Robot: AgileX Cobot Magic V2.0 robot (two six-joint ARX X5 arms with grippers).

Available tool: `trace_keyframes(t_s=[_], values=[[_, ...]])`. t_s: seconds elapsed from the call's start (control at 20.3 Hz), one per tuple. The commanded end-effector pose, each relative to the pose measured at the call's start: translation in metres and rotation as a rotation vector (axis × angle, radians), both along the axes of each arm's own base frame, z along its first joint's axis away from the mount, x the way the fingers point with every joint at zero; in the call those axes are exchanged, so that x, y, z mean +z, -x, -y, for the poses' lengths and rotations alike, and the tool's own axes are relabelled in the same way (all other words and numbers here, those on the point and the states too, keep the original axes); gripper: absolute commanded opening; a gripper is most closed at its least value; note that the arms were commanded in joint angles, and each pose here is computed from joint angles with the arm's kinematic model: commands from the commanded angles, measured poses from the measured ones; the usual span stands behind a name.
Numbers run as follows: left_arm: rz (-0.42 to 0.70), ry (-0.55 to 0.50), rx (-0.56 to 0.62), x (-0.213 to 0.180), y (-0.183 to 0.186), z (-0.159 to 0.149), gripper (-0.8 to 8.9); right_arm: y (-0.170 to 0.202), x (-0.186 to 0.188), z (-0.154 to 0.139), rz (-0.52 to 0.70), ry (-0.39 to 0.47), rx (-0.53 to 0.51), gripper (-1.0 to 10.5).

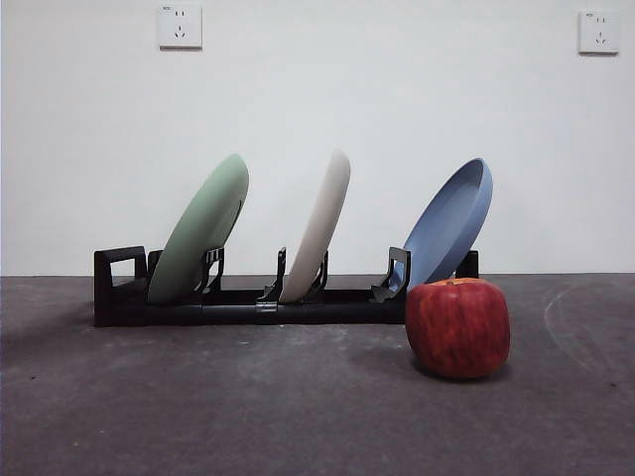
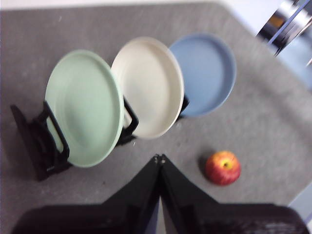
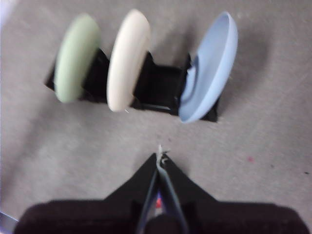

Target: Take the green plate from the plate rack,put the plate on the table,take the apple from the table,put the apple in the plate

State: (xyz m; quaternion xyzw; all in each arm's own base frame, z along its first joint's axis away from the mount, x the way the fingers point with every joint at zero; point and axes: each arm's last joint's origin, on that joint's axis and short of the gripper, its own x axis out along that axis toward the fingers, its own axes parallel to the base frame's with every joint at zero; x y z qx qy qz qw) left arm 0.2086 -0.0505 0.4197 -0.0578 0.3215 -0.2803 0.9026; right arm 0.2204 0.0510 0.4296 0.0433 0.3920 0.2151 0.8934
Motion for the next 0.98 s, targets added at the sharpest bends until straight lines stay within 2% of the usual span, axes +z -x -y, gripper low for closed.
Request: trace_keyframes(t_s=[0.05, 0.2, 0.25, 0.34, 0.44, 0.69, 0.98], values=[[0.015, -0.041, -0.054, 0.001, -0.006, 0.010, 0.25, -0.008, 0.006, -0.007, 0.012, 0.030, 0.033, 1.4], [0.027, -0.037, -0.076, -0.001, -0.016, 0.018, 3.90, -0.013, 0.012, -0.015, 0.036, 0.023, 0.060, 4.8], [0.026, -0.033, -0.084, -0.003, -0.019, 0.021, 4.06, -0.012, 0.014, -0.017, 0.046, 0.022, 0.066, 5.1], [0.026, -0.033, -0.102, -0.007, -0.028, 0.029, 4.06, -0.012, 0.016, -0.019, 0.069, 0.016, 0.076, 5.1], [0.026, -0.061, -0.070, -0.015, -0.043, 0.038, 4.06, -0.011, 0.017, -0.023, 0.075, 0.014, 0.089, 5.0], [-0.042, -0.124, -0.028, -0.039, -0.089, 0.063, 4.06, -0.009, 0.017, -0.029, 0.074, 0.019, 0.107, 5.0], [-0.103, -0.214, -0.001, -0.039, -0.146, 0.089, 4.05, -0.009, 0.016, -0.030, 0.071, 0.019, 0.107, 5.0]])
